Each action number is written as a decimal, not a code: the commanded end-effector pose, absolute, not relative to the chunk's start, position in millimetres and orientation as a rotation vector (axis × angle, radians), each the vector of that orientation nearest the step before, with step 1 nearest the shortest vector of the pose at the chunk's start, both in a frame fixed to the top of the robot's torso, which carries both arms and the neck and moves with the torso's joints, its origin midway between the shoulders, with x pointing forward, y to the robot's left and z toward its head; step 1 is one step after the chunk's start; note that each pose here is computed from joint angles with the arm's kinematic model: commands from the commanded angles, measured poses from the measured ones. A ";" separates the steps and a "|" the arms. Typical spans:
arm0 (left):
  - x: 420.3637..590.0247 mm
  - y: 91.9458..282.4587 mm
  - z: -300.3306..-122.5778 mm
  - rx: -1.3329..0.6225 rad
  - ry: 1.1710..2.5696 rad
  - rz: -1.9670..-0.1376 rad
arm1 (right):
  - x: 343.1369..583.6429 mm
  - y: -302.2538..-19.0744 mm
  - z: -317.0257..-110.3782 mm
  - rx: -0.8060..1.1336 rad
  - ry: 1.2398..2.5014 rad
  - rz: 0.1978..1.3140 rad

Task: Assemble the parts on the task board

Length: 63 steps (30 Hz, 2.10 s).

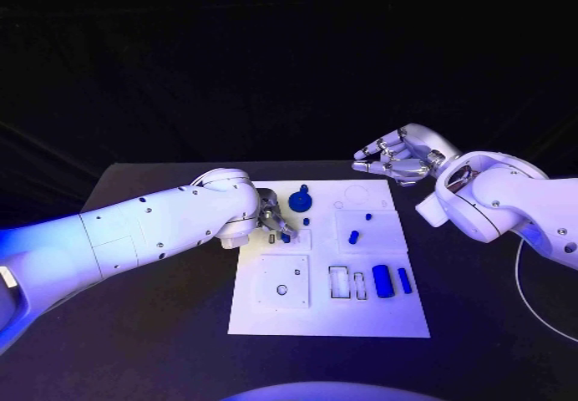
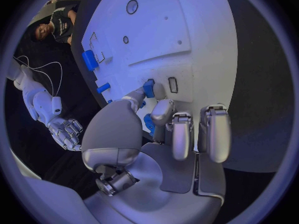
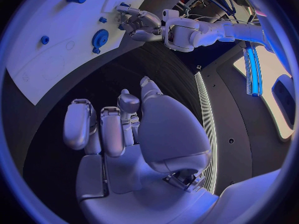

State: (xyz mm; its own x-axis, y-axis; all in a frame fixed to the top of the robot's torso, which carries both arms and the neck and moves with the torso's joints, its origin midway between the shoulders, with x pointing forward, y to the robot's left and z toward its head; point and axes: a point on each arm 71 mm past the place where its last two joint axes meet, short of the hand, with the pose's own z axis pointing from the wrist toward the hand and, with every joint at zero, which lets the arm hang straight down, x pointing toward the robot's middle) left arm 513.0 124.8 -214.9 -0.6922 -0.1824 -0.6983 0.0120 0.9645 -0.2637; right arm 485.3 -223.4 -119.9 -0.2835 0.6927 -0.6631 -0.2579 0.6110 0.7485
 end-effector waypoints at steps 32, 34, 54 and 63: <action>508.5 133.9 -189.6 -0.199 2.279 -0.411 | 488.1 -224.4 -121.7 0.372 1.617 0.967; 509.9 136.9 -181.0 -0.207 2.269 -0.421 | 488.7 -224.2 -122.1 0.372 1.618 0.966; 560.2 162.4 -156.4 -0.197 2.310 -0.276 | 490.6 -220.6 -124.9 0.370 1.629 0.969; 574.7 165.2 -175.2 -0.182 2.381 -0.193 | 491.3 -218.9 -125.2 0.366 1.630 0.972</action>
State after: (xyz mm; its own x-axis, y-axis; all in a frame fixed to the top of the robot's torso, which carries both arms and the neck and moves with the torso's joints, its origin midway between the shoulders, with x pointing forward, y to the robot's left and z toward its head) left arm 575.8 167.4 -172.5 -0.6858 -0.2328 -0.6895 -0.1176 0.9705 -0.2106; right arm 491.6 -220.4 -124.6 -0.2928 0.6932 -0.6585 -0.2456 0.6111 0.7525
